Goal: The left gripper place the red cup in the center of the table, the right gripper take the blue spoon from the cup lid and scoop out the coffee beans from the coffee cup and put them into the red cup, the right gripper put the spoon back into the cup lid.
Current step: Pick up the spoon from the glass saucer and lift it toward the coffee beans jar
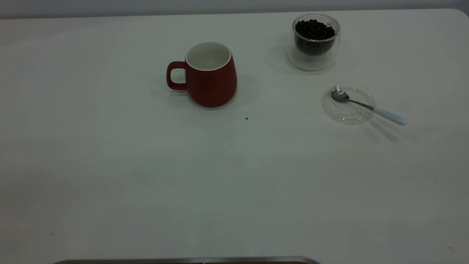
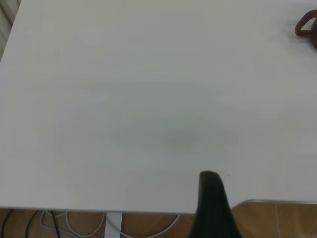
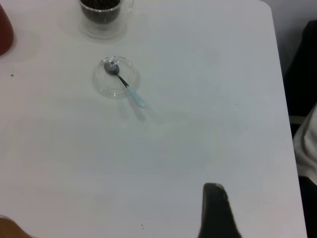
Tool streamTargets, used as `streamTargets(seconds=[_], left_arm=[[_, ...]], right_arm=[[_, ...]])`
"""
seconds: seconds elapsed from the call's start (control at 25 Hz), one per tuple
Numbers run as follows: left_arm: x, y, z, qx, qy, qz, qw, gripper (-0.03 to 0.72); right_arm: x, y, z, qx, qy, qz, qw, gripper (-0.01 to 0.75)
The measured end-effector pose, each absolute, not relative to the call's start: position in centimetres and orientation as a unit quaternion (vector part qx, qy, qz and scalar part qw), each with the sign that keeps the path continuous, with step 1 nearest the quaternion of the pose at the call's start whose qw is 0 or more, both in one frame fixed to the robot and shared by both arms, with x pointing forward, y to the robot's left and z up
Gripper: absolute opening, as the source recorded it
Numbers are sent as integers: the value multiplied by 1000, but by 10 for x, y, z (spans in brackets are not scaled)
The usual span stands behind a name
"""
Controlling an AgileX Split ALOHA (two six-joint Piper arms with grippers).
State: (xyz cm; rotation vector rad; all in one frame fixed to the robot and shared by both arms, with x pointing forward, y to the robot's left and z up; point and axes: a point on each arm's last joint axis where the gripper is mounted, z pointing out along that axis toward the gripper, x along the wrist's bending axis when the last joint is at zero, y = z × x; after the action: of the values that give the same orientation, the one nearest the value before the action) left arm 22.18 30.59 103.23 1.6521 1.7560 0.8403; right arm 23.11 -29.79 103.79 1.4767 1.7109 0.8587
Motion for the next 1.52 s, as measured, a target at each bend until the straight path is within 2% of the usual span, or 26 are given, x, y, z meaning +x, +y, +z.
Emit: streamTargets(seconds=[1.32,1.52], left_arm=[[222,306,1032,619,658,316,291,587],[222,306,1032,619,658,316,291,587]], right_arm=[[231,-298,1039,574,655,338,355,516],[256,-297,1060,602,619,367,344,516]])
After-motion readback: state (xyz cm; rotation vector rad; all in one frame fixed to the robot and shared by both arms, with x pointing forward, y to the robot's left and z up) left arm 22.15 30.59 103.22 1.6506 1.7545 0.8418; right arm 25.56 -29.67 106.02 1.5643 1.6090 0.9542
